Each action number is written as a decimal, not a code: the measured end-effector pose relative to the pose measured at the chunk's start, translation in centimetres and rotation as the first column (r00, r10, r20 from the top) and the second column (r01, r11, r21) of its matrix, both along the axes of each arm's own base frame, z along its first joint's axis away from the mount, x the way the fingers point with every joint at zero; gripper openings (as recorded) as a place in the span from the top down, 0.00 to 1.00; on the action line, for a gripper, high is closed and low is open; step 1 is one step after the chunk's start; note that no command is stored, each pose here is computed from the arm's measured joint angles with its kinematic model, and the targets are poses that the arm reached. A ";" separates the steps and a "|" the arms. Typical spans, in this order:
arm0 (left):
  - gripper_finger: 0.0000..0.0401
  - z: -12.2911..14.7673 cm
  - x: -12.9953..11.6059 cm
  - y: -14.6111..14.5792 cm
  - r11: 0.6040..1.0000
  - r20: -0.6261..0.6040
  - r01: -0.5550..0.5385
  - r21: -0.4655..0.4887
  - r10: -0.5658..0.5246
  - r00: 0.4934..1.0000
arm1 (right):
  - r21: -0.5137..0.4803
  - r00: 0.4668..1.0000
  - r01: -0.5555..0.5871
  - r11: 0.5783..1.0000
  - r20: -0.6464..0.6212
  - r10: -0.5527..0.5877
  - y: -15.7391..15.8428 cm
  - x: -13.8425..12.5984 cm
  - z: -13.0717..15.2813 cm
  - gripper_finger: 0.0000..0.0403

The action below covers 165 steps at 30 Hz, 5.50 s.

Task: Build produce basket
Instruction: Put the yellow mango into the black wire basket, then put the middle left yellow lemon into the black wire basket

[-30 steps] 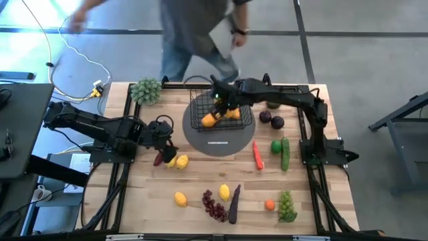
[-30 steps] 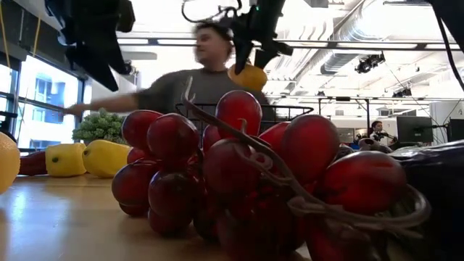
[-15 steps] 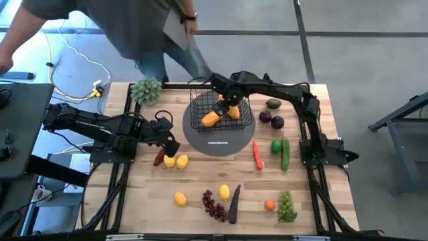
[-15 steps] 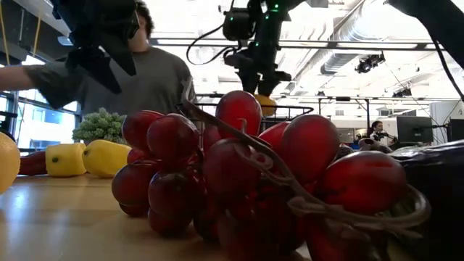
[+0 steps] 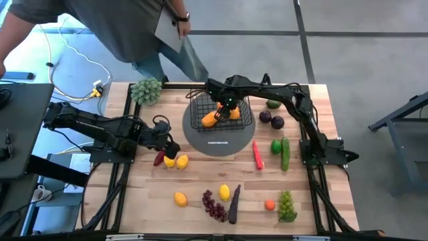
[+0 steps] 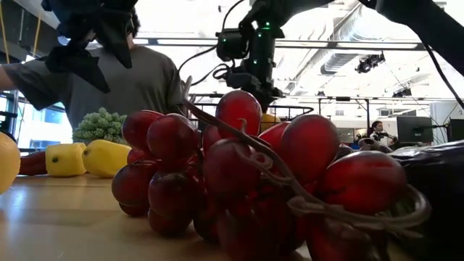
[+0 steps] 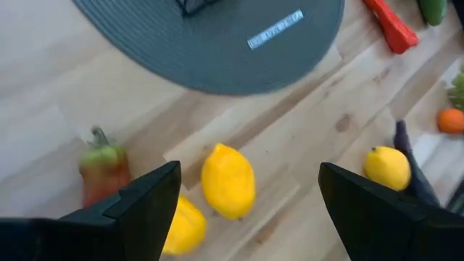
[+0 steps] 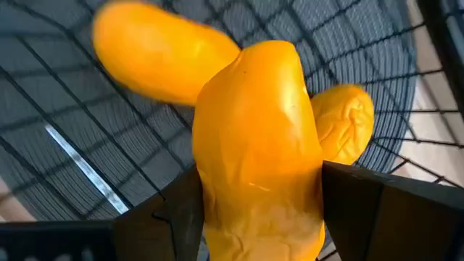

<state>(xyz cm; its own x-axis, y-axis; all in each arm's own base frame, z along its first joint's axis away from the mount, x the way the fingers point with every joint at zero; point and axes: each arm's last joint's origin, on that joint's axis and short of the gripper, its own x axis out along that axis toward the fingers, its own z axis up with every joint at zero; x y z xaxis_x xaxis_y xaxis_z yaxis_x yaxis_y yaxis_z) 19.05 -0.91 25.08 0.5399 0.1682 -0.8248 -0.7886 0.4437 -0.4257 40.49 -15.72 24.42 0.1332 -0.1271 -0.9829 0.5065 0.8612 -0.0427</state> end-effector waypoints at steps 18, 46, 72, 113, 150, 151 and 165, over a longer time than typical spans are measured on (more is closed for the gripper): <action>0.22 -1.1 1.5 -2.4 0.993 0.005 -0.035 -0.110 0.036 0.999 | -0.016 0.997 -0.057 0.998 -0.055 0.056 -0.1 0.1 -0.7 0.31; 0.22 -7.1 5.4 -4.7 0.999 -0.168 -0.033 -0.027 0.028 0.985 | -0.073 0.996 -0.040 0.997 0.072 0.045 -0.6 0.2 5.6 0.30; 0.24 -10.0 7.2 -1.8 0.995 -0.264 0.016 0.097 0.010 0.965 | -0.055 0.998 -0.042 0.998 0.033 0.044 -0.4 -0.2 5.4 0.30; 0.64 -5.9 5.5 0.5 0.976 -0.206 0.118 0.183 -0.080 0.975 | -0.104 0.982 0.039 0.994 0.190 -0.019 -0.4 -1.3 10.3 0.30; 0.64 -1.0 5.5 14.1 0.787 0.075 0.190 0.587 -0.287 0.955 | -0.177 0.907 0.421 0.890 0.116 -0.405 -1.9 -4.5 11.4 0.30; 0.63 -1.5 5.6 14.3 0.787 0.058 0.212 0.580 -0.299 0.952 | -0.180 0.902 0.431 0.884 0.120 -0.416 -1.9 -4.5 11.4 0.30; 0.52 -4.7 6.8 15.0 0.797 -0.011 0.342 0.497 -0.388 0.921 | -0.214 0.896 0.445 0.870 0.120 -0.428 -2.1 -4.6 11.4 0.30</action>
<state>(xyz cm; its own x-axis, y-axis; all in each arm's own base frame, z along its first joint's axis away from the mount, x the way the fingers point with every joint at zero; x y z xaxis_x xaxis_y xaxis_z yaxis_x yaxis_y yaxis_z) 25.80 14.12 20.42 0.7072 0.3053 -0.6377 -0.4963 0.8567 -0.1404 35.85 -17.86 35.83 0.0754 -0.4088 -0.9095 0.8370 0.5217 -0.1650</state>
